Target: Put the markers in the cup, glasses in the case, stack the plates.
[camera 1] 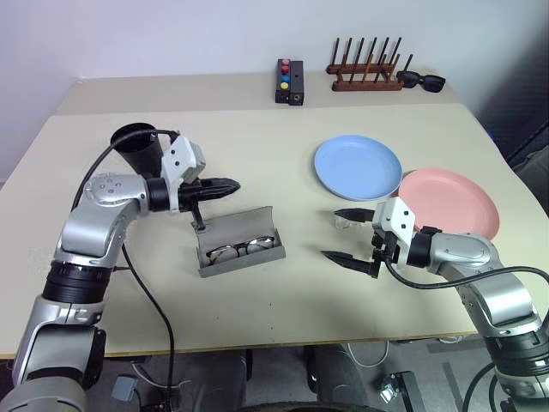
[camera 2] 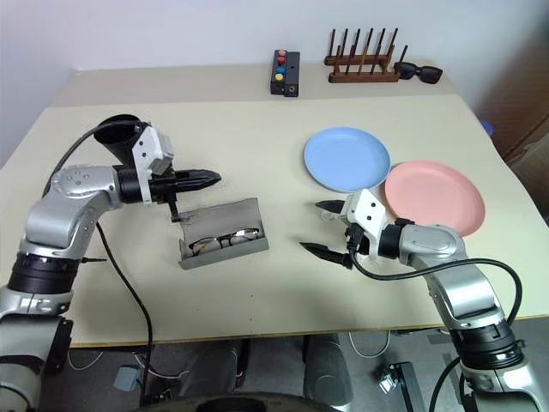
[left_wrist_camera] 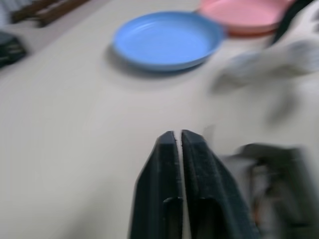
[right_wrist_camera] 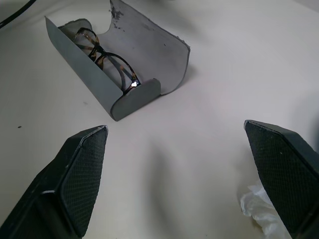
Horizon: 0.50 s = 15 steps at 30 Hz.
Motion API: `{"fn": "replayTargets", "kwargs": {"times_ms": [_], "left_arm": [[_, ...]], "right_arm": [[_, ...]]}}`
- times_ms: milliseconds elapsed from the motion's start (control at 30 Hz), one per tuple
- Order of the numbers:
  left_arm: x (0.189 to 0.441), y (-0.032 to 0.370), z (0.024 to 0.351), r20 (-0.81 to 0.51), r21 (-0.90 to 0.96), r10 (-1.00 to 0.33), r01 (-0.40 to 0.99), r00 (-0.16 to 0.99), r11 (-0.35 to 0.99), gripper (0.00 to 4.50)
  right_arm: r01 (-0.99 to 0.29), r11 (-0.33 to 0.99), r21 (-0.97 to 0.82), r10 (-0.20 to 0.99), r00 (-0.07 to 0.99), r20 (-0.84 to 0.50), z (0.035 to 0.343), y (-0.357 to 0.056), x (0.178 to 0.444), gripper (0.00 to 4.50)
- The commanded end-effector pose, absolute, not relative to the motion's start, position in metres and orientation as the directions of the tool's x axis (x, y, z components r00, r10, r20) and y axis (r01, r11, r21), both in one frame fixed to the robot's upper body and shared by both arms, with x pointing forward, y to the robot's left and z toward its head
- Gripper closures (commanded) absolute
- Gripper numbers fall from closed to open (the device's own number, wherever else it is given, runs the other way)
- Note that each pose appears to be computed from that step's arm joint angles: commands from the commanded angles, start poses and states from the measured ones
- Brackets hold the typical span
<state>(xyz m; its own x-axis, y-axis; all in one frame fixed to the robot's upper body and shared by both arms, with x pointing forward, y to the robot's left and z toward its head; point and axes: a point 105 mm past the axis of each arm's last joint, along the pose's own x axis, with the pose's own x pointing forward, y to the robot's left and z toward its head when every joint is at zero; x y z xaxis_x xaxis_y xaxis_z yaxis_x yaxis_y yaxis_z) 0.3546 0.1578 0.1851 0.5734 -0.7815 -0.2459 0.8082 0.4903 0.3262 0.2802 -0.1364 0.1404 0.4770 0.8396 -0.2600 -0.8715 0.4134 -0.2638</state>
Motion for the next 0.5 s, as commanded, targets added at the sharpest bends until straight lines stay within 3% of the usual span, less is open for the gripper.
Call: {"fn": "replayTargets", "kwargs": {"times_ms": [33, 133, 300, 500], "left_arm": [[0.364, 0.174, 0.184, -0.272, 0.413, -0.719, 0.753, 0.639, 0.512, 4.48], [0.360, 0.175, 0.167, -0.335, 0.409, -0.711, 0.775, 0.618, 0.481, 4.48], [0.328, 0.162, 0.147, -0.417, 0.318, -0.783, 0.881, 0.462, 0.350, 4.48], [0.299, 0.149, 0.145, -0.405, 0.226, -0.848, 0.936, 0.341, 0.269, 4.48]], "right_arm": [[-0.874, 0.380, -0.303, 0.866, 0.451, -0.214, 0.158, -0.124, 0.276, 0.00], [-0.878, 0.374, -0.298, 0.872, 0.442, -0.210, 0.158, -0.121, 0.275, 0.00], [-0.880, 0.374, -0.292, 0.874, 0.440, -0.208, 0.156, -0.120, 0.275, 0.00], [-0.879, 0.379, -0.291, 0.874, 0.443, -0.200, 0.155, -0.122, 0.275, 0.00]]}}
